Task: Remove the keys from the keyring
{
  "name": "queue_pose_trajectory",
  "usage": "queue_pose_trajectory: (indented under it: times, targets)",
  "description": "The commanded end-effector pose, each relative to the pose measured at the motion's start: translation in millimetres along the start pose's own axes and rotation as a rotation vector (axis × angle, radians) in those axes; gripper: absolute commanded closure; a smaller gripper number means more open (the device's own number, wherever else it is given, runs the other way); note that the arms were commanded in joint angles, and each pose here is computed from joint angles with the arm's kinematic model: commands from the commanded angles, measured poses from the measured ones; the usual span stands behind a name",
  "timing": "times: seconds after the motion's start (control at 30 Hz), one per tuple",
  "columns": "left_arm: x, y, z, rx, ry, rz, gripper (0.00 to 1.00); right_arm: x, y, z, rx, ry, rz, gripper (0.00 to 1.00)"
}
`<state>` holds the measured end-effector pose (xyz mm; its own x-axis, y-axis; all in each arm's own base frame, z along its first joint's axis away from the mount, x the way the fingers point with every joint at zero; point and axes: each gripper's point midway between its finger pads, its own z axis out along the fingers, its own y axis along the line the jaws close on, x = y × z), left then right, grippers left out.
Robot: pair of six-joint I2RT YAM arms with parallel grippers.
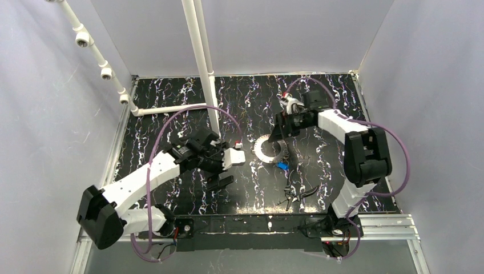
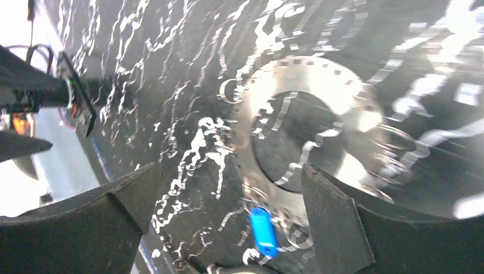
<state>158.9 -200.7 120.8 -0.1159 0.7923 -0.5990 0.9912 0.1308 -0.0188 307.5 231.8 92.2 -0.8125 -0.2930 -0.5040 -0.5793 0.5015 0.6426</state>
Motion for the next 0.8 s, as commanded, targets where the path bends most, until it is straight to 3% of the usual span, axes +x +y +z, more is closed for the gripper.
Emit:
queue_pose_trajectory:
  times: [0.0,0.23,0.47,0.57,0.77]
  targets:
    - [-48.9,21.7,20.2,-0.069,-0.086,0.024,0.02,-23.5,-28.0,-46.7,0.114,-0.127,-0.029,0.00]
    - [-102.5,43.3,51.8,-0.105,-0.129,0.007,0.11,-20.0,-61.2,-71.3,0.279,-0.175,-0.029,0.00]
    - [-113.4,66.7,84.0,-0.060,-0.008,0.045,0.39,-18.1,-73.0,-70.8,0.321,-0.158,-0.020,0.00]
    - [-110.7,96.3,97.6,-0.156,0.098,-0.074,0.53,-15.9,-76.7,-70.5,0.333,-0.152,-0.017,0.00]
    - [-119.8,126.1,107.7,-0.317,0.126,-0.368,0.46,-16.3,-85.4,-74.0,0.366,-0.159,0.006,0.00]
